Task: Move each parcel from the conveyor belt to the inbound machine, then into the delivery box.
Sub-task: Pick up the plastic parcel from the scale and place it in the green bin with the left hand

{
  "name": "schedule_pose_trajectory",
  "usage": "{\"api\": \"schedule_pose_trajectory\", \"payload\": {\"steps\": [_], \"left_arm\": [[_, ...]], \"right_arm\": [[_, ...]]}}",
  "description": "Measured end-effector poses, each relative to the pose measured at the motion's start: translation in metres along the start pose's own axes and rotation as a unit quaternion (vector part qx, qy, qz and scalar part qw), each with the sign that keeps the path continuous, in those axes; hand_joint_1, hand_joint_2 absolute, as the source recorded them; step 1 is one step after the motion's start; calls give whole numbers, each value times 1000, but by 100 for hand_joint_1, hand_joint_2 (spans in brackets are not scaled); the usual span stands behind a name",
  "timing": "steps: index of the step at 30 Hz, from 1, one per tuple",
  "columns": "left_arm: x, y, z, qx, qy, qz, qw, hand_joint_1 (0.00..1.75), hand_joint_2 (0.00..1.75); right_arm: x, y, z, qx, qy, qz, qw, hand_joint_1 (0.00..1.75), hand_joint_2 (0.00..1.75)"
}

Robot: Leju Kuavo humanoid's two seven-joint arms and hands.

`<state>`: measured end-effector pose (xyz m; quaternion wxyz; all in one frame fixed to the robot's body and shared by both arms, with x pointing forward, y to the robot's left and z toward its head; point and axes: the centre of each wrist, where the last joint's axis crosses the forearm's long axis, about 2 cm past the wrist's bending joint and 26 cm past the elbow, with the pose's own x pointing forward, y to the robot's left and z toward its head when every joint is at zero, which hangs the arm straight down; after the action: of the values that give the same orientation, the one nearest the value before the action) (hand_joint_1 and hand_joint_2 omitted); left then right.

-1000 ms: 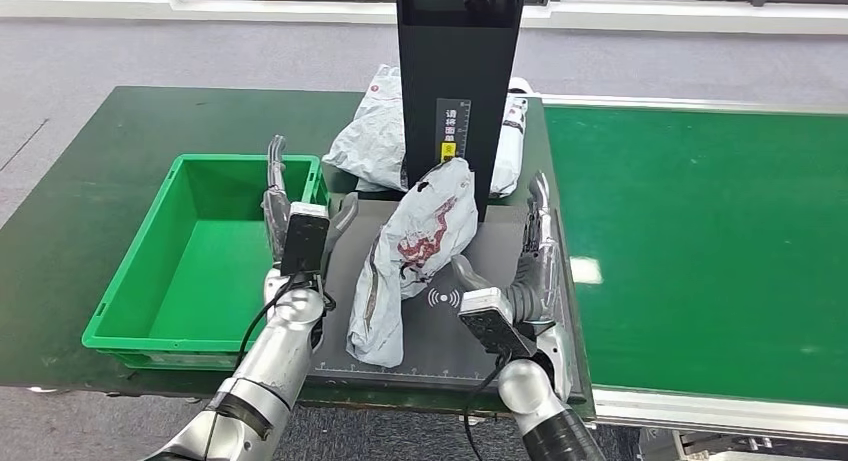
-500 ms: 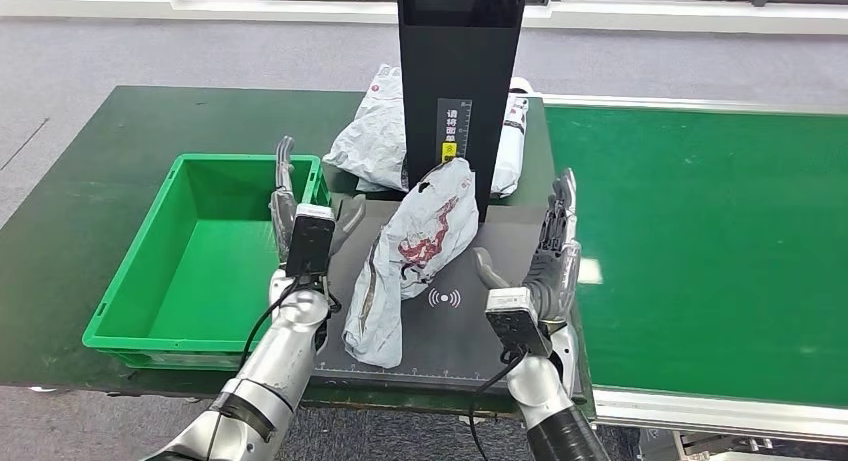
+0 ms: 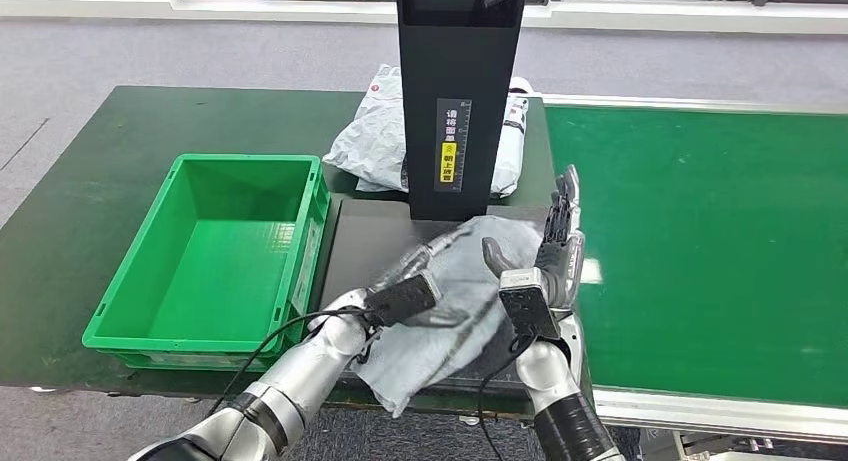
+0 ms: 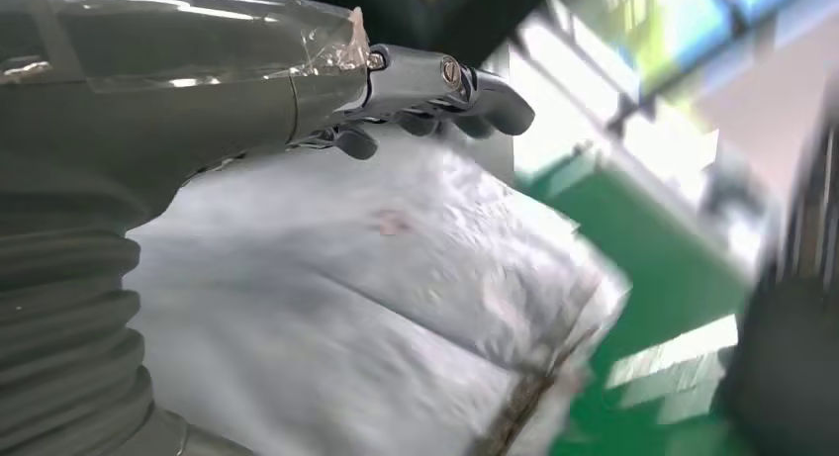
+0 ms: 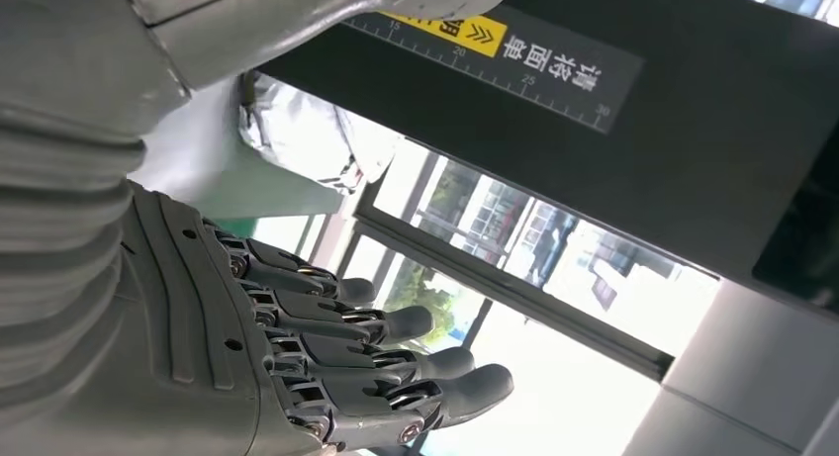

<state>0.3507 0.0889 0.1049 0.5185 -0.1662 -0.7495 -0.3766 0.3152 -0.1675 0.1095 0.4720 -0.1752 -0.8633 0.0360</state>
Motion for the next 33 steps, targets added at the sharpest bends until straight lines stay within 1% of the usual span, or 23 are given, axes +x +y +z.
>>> {"api": "schedule_pose_trajectory", "payload": {"steps": [1, 2, 4, 5, 6, 7, 9, 12, 14, 17, 20, 24, 30, 33], "left_arm": [[-1, -4, 1, -30, 8, -5, 1000, 4, 175], [-3, -7, 2, -57, 18, -11, 998, 33, 175], [-5, -12, 3, -104, 49, -30, 993, 120, 175], [-7, -14, 4, -127, 72, -45, 988, 160, 175], [-8, -15, 4, -149, 98, -64, 982, 175, 175], [-9, -16, 5, -167, 122, -87, 974, 175, 175], [-10, -15, 4, -182, 159, -136, 961, 175, 175], [-7, -10, -2, -168, 206, -225, 937, 175, 175], [-5, -7, -4, -148, 223, -269, 925, 175, 175], [-4, -3, -7, -128, 227, -305, 916, 175, 175], [-3, -1, -7, -123, 227, -323, 911, 175, 175], [-3, 0, -7, -103, 216, -344, 908, 175, 175], [0, 9, -8, -3, 170, -384, 908, 175, 175], [2, 13, -8, 24, 156, -390, 907, 44, 175]], "right_arm": [[-1, 0, 0, 2, 3, 2, 1000, 0, 175], [-1, -1, 0, 4, 5, 4, 1000, 0, 175], [-2, -2, 0, 5, 11, 9, 1000, 0, 175], [-3, -3, 0, 6, 13, 11, 1000, 0, 175], [-4, -4, 1, 8, 16, 13, 1000, 0, 175], [-4, -5, 2, 10, 19, 15, 1000, 0, 175], [-5, -6, 5, 13, 23, 19, 999, 0, 175], [-4, -9, 8, 13, 25, 27, 999, 0, 175], [-2, -12, 9, 13, 26, 31, 999, 0, 175], [1, -14, 9, 14, 27, 35, 999, 0, 175], [3, -16, 7, 12, 24, 35, 999, 0, 175], [4, -19, 10, 10, 22, 34, 999, 0, 175], [7, -23, 19, 2, 23, 34, 999, 0, 175], [8, -24, 20, -2, 23, 32, 999, 0, 175]]}}
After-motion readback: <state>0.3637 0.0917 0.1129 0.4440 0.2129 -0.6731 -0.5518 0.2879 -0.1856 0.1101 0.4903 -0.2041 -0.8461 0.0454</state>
